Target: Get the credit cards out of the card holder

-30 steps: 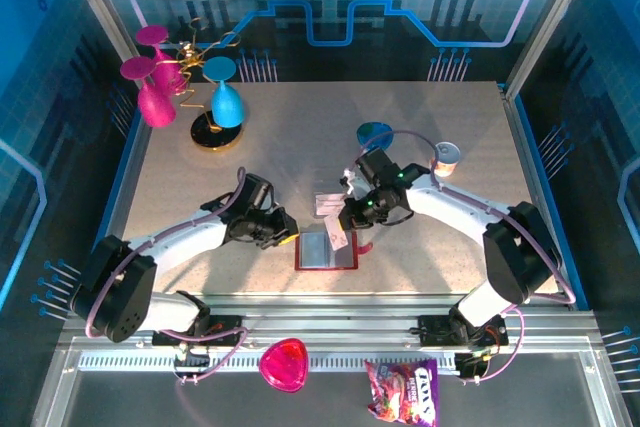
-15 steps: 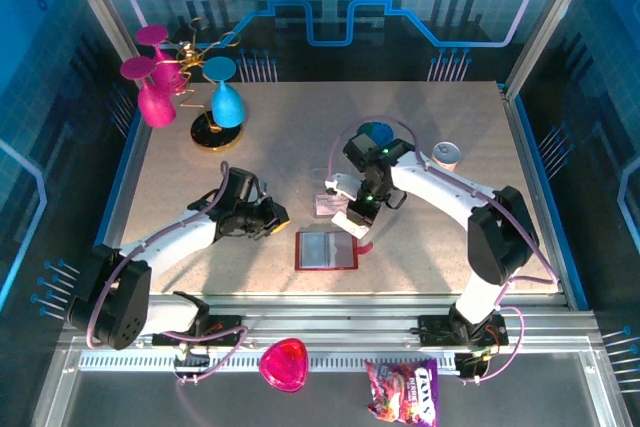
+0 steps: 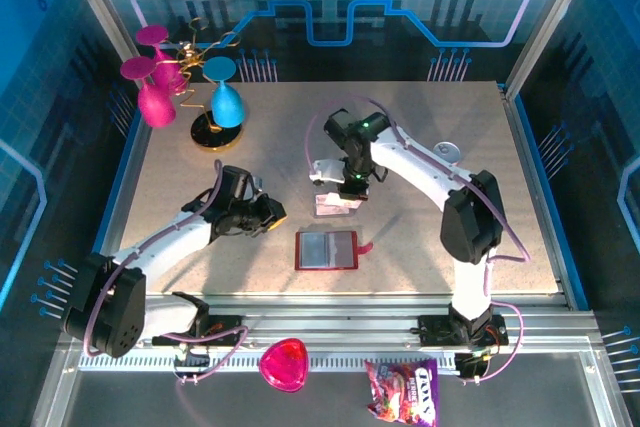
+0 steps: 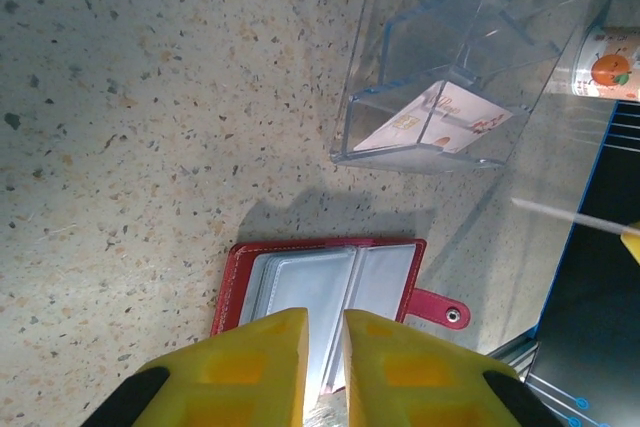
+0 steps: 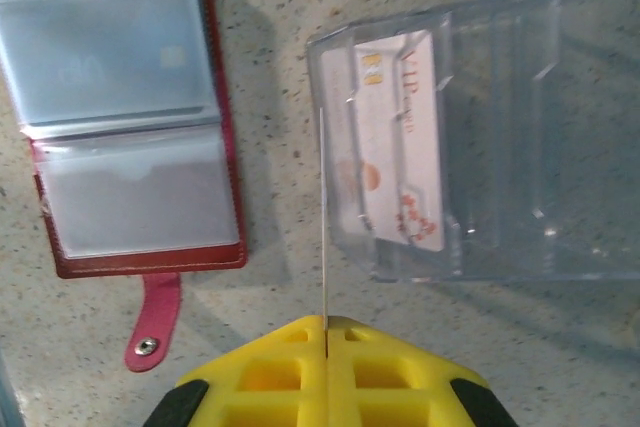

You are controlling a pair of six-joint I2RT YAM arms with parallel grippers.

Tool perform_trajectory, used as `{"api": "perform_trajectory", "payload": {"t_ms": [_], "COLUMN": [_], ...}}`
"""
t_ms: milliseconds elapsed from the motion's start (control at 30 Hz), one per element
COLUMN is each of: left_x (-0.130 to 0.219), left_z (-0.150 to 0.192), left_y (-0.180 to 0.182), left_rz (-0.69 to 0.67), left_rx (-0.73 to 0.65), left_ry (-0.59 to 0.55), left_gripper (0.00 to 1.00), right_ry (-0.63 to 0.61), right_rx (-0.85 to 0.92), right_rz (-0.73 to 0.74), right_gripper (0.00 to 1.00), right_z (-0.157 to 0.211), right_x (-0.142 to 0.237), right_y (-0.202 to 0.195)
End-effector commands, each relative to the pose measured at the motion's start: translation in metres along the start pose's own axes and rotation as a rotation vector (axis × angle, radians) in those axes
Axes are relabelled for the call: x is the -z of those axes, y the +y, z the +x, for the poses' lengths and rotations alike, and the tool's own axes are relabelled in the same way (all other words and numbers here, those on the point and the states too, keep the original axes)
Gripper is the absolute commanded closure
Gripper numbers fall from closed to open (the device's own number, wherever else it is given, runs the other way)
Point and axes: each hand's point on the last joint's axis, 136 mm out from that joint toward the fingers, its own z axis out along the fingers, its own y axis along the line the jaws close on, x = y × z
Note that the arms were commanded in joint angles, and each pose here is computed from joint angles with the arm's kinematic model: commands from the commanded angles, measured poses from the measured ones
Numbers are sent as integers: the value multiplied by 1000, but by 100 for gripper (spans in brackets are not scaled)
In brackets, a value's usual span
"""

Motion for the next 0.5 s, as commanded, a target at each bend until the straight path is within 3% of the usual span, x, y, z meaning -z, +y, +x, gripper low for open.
{"api": "perform_trajectory", "payload": {"t_ms": [0, 467], "left_x": [4, 11], "left_z": [0, -3], "left_y": [4, 3], "left_rz": [7, 10], "left_rx": [20, 33], "left_ry": [-8, -37], "left_gripper": [83, 83], "right_ry": [47, 75], "right_rx": [53, 99], "right_rz": [-35, -83], "right_gripper": [100, 100], "right_z": [3, -11], "right_x": [3, -15], "right_y": [-4, -25]}}
